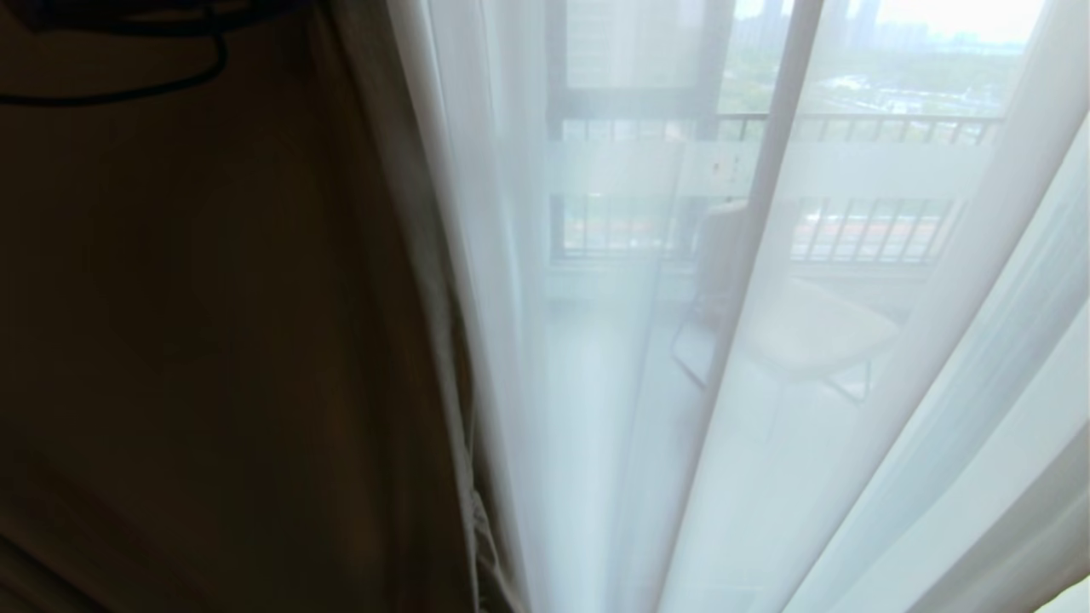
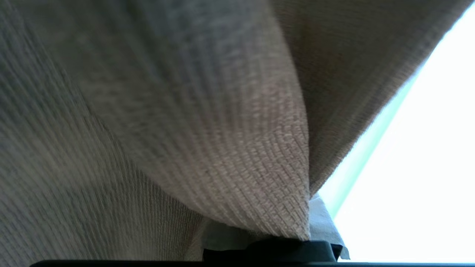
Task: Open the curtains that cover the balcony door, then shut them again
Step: Close the outer curtains on both sides
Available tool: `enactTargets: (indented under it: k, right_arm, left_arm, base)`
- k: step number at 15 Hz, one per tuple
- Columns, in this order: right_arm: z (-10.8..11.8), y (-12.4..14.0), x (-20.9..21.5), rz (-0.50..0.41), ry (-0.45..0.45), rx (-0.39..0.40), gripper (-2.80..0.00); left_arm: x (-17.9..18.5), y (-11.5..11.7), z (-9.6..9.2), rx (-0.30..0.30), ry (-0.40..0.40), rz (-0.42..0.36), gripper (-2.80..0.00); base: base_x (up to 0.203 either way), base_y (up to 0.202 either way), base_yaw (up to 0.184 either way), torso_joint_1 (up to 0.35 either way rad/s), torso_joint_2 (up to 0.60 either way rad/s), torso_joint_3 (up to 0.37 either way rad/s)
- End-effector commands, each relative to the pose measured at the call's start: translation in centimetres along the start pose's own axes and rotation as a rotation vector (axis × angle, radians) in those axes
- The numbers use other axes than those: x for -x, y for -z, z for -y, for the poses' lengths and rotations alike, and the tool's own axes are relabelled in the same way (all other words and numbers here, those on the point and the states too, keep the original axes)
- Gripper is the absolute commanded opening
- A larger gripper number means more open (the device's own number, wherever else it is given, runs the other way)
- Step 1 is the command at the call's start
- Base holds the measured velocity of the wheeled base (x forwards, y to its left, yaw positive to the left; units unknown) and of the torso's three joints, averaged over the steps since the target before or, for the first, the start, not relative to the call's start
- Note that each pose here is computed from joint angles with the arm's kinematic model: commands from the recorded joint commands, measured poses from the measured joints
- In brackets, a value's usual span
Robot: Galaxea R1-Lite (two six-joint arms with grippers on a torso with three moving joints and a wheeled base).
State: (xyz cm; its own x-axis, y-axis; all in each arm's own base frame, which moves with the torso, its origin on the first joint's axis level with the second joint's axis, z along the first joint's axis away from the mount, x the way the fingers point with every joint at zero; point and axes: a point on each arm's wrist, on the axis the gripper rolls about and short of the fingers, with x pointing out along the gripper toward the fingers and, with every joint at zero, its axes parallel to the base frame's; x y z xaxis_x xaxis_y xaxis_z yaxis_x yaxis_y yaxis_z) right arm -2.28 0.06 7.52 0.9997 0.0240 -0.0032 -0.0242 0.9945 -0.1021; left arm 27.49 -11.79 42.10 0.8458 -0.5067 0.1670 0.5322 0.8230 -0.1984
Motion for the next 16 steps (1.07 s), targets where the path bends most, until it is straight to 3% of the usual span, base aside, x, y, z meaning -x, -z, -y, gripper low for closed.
enactTargets:
  k: [1,13,16]
  right_arm:
    - [0.0,0.0,0.0,0.0,0.0,0.0,-2.8]
    - [0.0,0.0,0.0,0.0,0.0,0.0,-2.8]
    - [0.0,0.0,0.0,0.001,0.0,0.0,-2.8]
  left_arm:
    - [0.4,-0.3,-0.5,-0.003,-0.019,0.011,-2.8]
    - [7.8,-2.7,-6.7,-0.056,-0.322,0.058,-2.8]
    - [8.6,-2.8,-7.4,-0.063,-0.364,0.063,-2.8]
  base:
    - [0.0,0.0,0.0,0.0,0.0,0.0]
    - [0.0,0.0,0.0,0.0,0.0,0.0]
    - [0.0,0.0,0.0,0.0,0.0,0.0]
